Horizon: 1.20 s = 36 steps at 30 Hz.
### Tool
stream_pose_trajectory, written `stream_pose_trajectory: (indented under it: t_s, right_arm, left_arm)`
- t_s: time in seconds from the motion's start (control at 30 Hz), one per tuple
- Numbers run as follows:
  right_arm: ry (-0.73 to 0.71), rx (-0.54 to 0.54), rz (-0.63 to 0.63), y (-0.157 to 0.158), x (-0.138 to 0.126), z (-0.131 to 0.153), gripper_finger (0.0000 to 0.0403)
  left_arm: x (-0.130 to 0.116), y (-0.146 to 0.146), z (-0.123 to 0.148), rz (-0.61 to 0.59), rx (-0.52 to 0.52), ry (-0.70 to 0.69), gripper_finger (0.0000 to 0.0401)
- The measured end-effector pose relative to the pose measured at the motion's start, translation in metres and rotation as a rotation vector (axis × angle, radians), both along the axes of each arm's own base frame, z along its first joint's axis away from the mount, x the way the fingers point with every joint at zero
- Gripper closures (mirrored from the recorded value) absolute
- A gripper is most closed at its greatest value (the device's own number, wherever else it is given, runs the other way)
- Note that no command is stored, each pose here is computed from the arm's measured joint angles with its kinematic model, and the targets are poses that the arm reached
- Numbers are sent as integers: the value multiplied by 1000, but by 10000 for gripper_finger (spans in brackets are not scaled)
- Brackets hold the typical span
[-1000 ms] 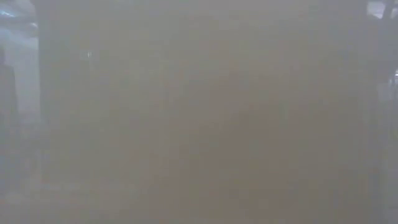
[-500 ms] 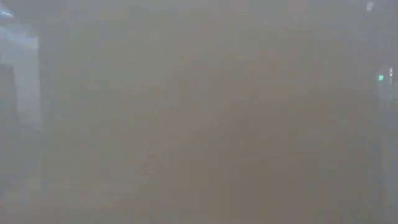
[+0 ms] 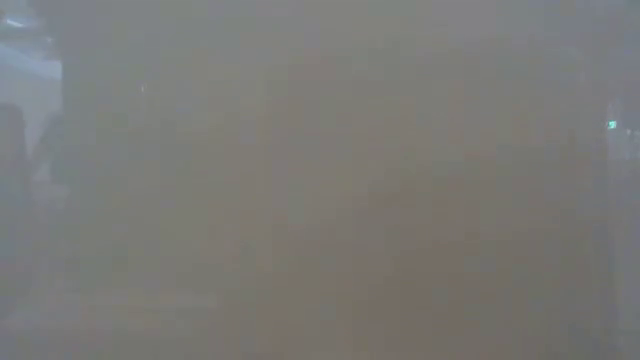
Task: Sort blocks by size
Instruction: Put the small blue game piece into the black bin
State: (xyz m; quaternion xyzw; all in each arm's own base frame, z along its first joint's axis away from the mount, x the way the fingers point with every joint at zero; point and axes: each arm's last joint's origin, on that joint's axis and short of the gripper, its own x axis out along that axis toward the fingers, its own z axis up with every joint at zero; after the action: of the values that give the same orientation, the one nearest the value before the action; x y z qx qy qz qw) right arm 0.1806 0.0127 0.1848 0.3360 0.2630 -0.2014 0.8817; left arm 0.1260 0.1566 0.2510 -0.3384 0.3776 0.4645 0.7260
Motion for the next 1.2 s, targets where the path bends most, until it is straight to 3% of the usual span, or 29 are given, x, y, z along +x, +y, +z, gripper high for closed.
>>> stream_pose_trajectory:
  t_s: [0.2, 0.47, 0.57, 0.87, 1.1, 1.2]
  right_arm:
    - [-4, 0, 0, 0, 0, 0, 256]
    - [-4, 0, -8, -1, 0, 0, 256]
    - [-4, 0, -18, -3, 0, 0, 256]
    - [-6, 0, -33, -6, 1, 0, 256]
    - [-11, 1, -47, -8, 1, 1, 256]
    - [-11, 1, -52, -9, 1, 1, 256]
  left_arm:
    - [6, 27, -10, -140, -170, 256, 188]
    - [21, 57, -30, -351, -301, 574, 188]
    - [25, 63, -43, -411, -355, 631, 188]
    - [25, 74, -74, -439, -458, 761, 188]
    - [25, 77, -83, -457, -484, 775, 188]
    - [25, 79, -85, -407, -483, 768, 188]
